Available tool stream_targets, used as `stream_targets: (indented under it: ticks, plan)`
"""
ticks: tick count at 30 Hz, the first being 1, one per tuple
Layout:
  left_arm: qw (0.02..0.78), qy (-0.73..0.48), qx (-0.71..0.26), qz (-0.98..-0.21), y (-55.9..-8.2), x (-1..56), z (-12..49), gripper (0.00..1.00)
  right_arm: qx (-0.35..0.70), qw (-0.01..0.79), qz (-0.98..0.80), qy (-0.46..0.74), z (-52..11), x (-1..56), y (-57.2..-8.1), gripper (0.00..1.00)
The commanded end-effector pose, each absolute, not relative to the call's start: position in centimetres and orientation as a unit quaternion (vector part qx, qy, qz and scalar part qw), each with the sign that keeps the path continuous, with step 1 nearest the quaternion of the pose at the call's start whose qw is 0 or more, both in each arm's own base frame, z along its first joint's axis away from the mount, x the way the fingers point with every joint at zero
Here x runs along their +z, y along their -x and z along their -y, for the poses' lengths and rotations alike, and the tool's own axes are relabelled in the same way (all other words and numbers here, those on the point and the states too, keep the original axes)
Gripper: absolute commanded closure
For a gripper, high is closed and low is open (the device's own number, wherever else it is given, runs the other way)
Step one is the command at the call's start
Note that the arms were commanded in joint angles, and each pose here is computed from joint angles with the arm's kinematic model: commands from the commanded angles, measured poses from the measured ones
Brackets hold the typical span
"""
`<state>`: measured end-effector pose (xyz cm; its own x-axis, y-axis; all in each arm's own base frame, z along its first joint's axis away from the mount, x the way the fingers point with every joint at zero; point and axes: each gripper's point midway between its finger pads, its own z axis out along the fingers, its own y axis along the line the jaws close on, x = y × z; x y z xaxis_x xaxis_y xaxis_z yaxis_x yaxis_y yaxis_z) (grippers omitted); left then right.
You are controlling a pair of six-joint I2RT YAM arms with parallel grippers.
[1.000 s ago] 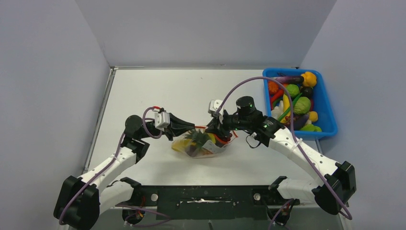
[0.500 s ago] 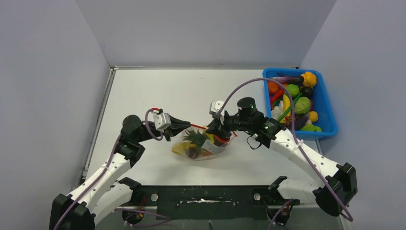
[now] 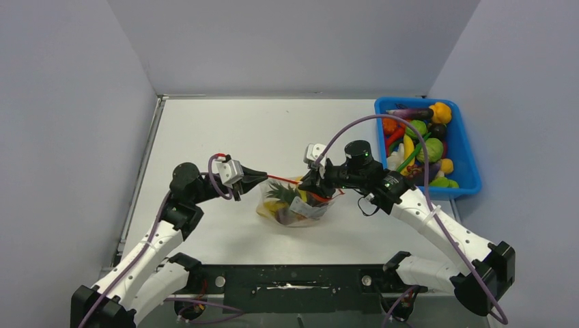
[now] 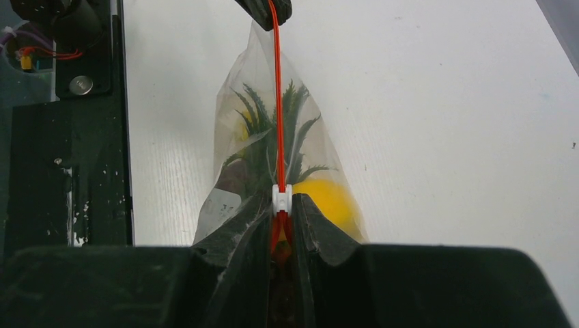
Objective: Place the food in the zip-top bag and seal the zipper
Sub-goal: Zip the zipper food storage bag at the center of the board.
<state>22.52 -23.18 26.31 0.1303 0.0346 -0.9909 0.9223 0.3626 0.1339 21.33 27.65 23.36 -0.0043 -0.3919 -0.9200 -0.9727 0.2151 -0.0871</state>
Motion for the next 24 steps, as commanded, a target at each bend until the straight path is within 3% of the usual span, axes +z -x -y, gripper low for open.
stream_targets:
  ticks: [1, 9, 12, 13, 15, 24]
  plan:
    - [0.668, -0.417, -0.3, -0.538, -24.6, 29.8, 21.1, 1.0, 0.286, 0.431, -0.683, 0.516, -24.9, 21.9, -21.4, 1.0]
    - [0.644, -0.471, -0.359, -0.484, -22.1, 29.8, 22.7, 1.0, 0.306, 0.427, -0.677, 0.516, -25.6, 23.7, -21.1, 1.0]
    - [0.633, -0.489, -0.398, -0.45, -20.7, 30.5, 23.5, 0.7, 0.322, 0.404, -0.68, 0.52, -26.1, 25.0, -20.8, 1.0]
    - [0.632, -0.489, -0.409, -0.441, -20.4, 30.8, 23.7, 0.53, 0.325, 0.397, -0.683, 0.52, -26.1, 25.2, -20.7, 1.0]
    - [0.63, -0.497, -0.42, -0.425, -20.0, 31.4, 24.0, 0.4, 0.326, 0.388, -0.688, 0.52, -26.1, 25.3, -20.5, 1.0]
    - [0.569, -0.54, -0.445, -0.432, -19.8, 30.5, 27.4, 0.38, 0.337, 0.385, -0.683, 0.521, -27.0, 25.5, -21.0, 1.0]
